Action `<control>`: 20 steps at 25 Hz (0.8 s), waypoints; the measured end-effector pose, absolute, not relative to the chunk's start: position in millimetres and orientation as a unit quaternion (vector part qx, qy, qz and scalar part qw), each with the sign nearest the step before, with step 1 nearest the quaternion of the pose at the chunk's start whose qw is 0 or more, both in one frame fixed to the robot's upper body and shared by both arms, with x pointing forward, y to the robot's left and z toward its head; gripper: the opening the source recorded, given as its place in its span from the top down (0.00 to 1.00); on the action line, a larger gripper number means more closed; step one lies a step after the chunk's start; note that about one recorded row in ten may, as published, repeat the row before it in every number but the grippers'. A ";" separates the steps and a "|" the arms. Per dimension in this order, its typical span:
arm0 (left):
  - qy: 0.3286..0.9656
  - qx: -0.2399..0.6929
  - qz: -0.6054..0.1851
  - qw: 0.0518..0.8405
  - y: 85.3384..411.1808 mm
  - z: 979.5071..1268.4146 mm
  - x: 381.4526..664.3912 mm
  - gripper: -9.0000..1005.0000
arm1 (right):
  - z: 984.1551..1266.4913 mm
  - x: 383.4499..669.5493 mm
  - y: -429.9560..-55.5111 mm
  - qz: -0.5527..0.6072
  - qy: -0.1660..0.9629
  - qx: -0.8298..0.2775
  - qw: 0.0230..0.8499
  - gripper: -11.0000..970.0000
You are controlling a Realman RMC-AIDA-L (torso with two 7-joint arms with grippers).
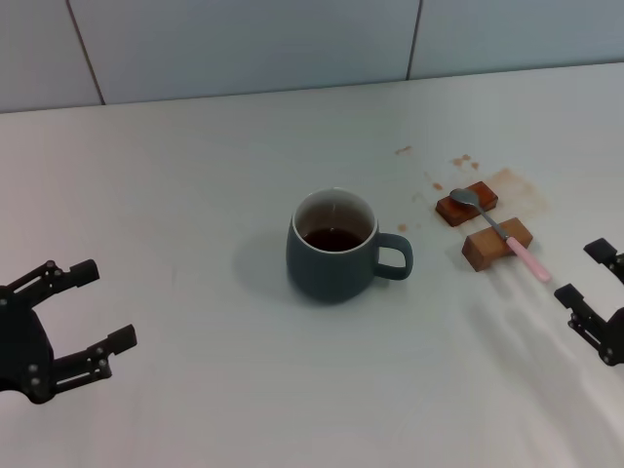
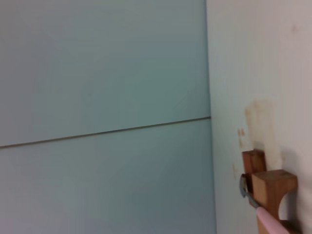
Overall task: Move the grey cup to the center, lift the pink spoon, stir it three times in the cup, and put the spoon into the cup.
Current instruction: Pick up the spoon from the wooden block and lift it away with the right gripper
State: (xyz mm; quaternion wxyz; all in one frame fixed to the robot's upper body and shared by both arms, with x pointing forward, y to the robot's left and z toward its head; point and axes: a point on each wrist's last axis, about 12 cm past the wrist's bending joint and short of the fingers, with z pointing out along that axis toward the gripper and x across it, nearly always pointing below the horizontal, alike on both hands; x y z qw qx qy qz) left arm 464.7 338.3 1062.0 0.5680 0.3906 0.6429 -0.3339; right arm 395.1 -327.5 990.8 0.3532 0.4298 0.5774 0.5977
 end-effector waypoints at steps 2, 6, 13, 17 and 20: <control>0.643 0.388 -0.333 0.570 339.1 1062.0 463.6 0.14 | 989.5 396.9 -326.0 0.595 0.579 0.433 0.351 0.18; 0.640 0.385 -0.333 0.575 340.4 1063.1 462.8 0.14 | 985.9 400.0 -323.9 0.587 0.584 0.441 0.346 0.18; 0.636 0.384 -0.335 0.580 340.5 1064.9 462.9 0.14 | 982.2 406.4 -321.6 0.576 0.592 0.448 0.341 0.18; 0.634 0.383 -0.334 0.583 340.9 1065.8 463.3 0.14 | 982.6 414.9 -319.4 0.572 0.599 0.443 0.343 0.18; 0.633 0.381 -0.333 0.586 341.2 1066.4 463.8 0.14 | 982.4 418.2 -319.1 0.570 0.602 0.443 0.342 0.18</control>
